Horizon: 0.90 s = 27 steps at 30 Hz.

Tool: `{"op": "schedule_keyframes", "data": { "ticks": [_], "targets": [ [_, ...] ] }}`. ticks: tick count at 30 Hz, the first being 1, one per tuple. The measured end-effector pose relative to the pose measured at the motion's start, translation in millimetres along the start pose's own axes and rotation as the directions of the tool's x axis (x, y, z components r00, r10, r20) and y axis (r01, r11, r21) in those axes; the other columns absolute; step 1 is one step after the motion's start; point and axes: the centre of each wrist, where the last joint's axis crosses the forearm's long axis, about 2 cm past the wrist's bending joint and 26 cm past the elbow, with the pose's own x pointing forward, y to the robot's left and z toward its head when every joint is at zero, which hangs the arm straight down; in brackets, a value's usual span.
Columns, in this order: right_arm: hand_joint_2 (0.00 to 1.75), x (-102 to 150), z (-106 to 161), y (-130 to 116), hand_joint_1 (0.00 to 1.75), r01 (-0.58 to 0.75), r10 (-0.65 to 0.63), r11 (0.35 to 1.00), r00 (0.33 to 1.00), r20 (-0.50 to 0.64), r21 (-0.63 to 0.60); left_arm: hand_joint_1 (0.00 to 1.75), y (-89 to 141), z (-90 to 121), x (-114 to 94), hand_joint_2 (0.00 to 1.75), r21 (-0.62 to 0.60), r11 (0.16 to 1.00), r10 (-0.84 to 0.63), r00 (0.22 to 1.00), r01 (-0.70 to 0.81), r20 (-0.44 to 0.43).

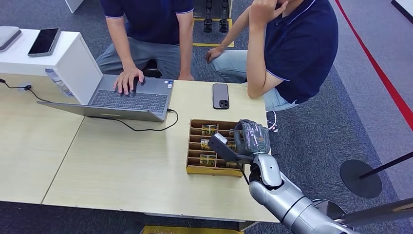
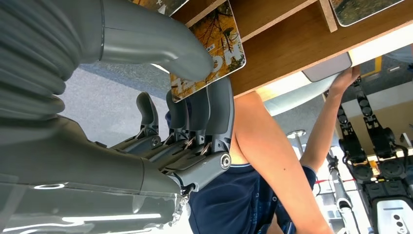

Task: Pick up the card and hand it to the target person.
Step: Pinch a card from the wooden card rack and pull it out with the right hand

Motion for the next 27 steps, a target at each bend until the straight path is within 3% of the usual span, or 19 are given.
{"op": "schedule_keyframes", "data": {
  "ticks": [4,11,14,16,19,21,23,27],
  "targets": [
    [1.75,-0.5,0.0,0.4,1.28,-0.002,0.002,1.000,1.000,-0.002,0.002,0.00,0.0,0.0,-0.1,0.00,0.000,1.000,-0.001,1.000,0.001,0.000],
    [1.75,-0.7,-0.6,0.3,1.03,-0.008,0.008,1.000,1.000,-0.002,0.010,0.00,-0.4,0.1,-0.4,0.00,-0.001,1.000,-0.014,1.000,0.014,0.001],
    [1.75,-0.6,-0.7,0.4,1.00,-0.014,0.014,1.000,1.000,-0.004,0.017,0.00,-0.5,0.1,-0.4,0.00,-0.002,1.000,-0.017,1.000,0.017,0.002],
    [1.75,-0.7,-0.7,0.5,1.10,-0.017,0.017,1.000,1.000,-0.006,0.021,0.00,-0.5,0.1,-0.4,0.00,-0.002,1.000,-0.017,1.000,0.017,0.002],
    [1.75,-0.8,-0.5,1.1,1.53,-0.020,0.021,0.999,1.000,-0.007,0.028,0.00,-0.6,0.1,-0.4,0.00,-0.002,1.000,-0.017,1.000,0.017,0.002],
    [1.75,-1.1,-0.3,1.6,1.71,-0.023,0.024,0.999,1.000,-0.008,0.032,0.00,-0.6,0.1,-0.3,0.87,-0.002,1.000,-0.017,1.000,0.017,0.002],
    [1.75,-1.3,-0.2,2.0,1.75,-0.025,0.025,0.999,1.000,-0.008,0.034,0.00,-0.6,0.1,-0.3,1.75,-0.007,1.000,-0.018,1.000,0.018,0.003],
    [1.75,-2.0,0.0,2.6,1.75,-0.028,0.028,0.999,1.000,-0.010,0.037,0.00,-1.0,0.1,0.1,1.75,-0.027,0.999,-0.027,1.000,0.027,0.010]
  ]
}}
